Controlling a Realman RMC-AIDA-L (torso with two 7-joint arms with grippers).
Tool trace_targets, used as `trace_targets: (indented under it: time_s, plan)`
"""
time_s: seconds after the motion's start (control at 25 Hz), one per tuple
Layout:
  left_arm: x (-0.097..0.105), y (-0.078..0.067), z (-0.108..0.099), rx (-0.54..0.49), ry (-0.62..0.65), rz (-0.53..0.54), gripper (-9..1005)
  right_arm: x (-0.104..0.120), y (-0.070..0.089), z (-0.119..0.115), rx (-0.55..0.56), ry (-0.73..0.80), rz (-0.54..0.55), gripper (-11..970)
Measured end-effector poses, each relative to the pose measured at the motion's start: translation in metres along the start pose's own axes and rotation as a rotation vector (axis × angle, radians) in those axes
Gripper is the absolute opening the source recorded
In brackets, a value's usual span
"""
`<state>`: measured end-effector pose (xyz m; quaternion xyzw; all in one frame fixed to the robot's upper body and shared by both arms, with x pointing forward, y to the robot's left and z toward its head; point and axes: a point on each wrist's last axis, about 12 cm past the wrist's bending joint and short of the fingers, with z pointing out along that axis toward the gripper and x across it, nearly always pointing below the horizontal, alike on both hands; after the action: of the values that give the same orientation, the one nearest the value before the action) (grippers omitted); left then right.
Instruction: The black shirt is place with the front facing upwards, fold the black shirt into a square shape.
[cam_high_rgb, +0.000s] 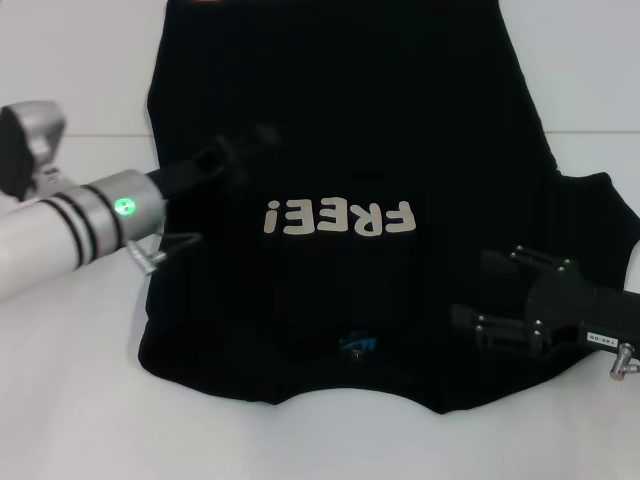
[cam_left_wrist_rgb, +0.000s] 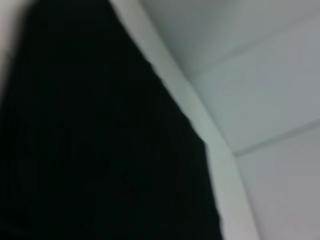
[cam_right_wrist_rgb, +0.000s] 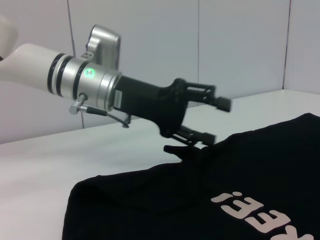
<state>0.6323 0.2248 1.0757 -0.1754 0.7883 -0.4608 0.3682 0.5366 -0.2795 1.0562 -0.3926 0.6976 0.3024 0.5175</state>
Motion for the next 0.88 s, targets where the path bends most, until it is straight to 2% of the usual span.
trace_targets:
  time_s: [0.08, 0.16, 0.36, 0.4, 0.44, 0.6, 0.88]
  plan:
    - [0.007, -0.010, 0.008, 0.038, 0.034, 0.033, 861, 0.000, 0.000, 0.000, 0.001, 0.001, 0.001, 884]
    - [0.009, -0.011, 0.008, 0.043, 0.043, 0.038, 861, 0.001, 0.000, -0.001, 0.001, 0.001, 0.002, 885]
    - [-0.002, 0.017, -0.025, 0.029, -0.005, -0.040, 861, 0.002, 0.001, -0.002, 0.003, 0.001, 0.005, 885]
    - [-0.002, 0.017, -0.025, 0.029, -0.005, -0.040, 861, 0.002, 0.001, -0.002, 0.003, 0.001, 0.005, 885]
    - [-0.011, 0.035, -0.047, 0.008, -0.050, -0.094, 861, 0.002, 0.001, -0.002, 0.003, 0.001, 0.005, 885]
    - [-0.013, 0.054, -0.068, -0.031, -0.087, -0.138, 861, 0.000, 0.000, 0.000, 0.004, 0.001, 0.001, 885]
    - [-0.007, 0.068, -0.074, -0.104, -0.091, -0.144, 861, -0.001, -0.001, 0.001, 0.004, 0.001, -0.003, 885]
